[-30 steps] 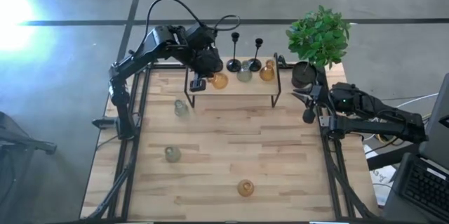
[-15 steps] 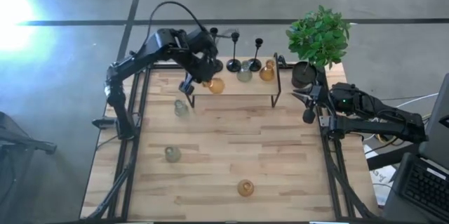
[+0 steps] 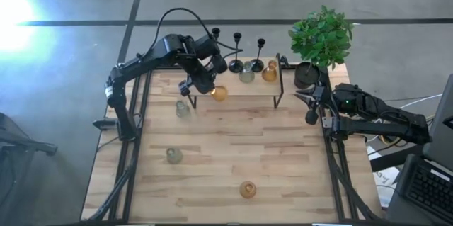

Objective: Pick & Place candle stick holders
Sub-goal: Put the left yellow candle holder on the shelf

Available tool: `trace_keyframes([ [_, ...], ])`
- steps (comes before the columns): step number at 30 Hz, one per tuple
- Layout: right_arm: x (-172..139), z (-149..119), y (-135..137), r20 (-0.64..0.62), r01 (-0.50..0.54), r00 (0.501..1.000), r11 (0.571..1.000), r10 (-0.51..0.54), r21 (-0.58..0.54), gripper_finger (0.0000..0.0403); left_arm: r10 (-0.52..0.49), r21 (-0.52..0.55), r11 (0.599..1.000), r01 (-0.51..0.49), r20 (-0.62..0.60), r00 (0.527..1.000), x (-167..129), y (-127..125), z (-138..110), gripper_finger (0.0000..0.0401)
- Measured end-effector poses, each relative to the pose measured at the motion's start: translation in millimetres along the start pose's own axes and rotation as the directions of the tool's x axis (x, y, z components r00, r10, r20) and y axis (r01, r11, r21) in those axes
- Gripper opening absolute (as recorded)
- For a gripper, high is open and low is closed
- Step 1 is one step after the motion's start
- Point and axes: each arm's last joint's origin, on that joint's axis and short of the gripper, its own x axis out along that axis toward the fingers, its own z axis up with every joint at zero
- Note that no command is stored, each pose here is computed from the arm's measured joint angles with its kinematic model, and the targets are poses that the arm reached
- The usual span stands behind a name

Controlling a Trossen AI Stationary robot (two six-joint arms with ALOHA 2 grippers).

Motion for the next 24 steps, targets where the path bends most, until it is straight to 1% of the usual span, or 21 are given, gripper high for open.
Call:
trace_keyframes([
  [4, 0.0, 0.0, 0.0, 0.0, 0.0, 1.0, 1.0, 0.0, 0.0, 0.0052, 0.01, 0.018, 1.0, -0.012, 0.075, 0.997, 0.0, 1.6, 2.8, 0.0031],
  [14, -0.1, 0.0, 0.0, 0.0, 0.0, 1.0, 1.0, 0.0, 0.0, 0.0052, 0.001, 0.023, 1.0, -0.002, 0.072, 0.997, 1.0, 0.8, 2.3, 0.0031],
  [24, -0.1, 0.0, 0.0, 0.0, 0.0, 1.0, 1.0, 0.0, 0.0, 0.0052, -0.025, 0.0, 1.0, 0.025, 0.066, 0.997, 1.3, -1.6, 1.8, 0.0031],
])
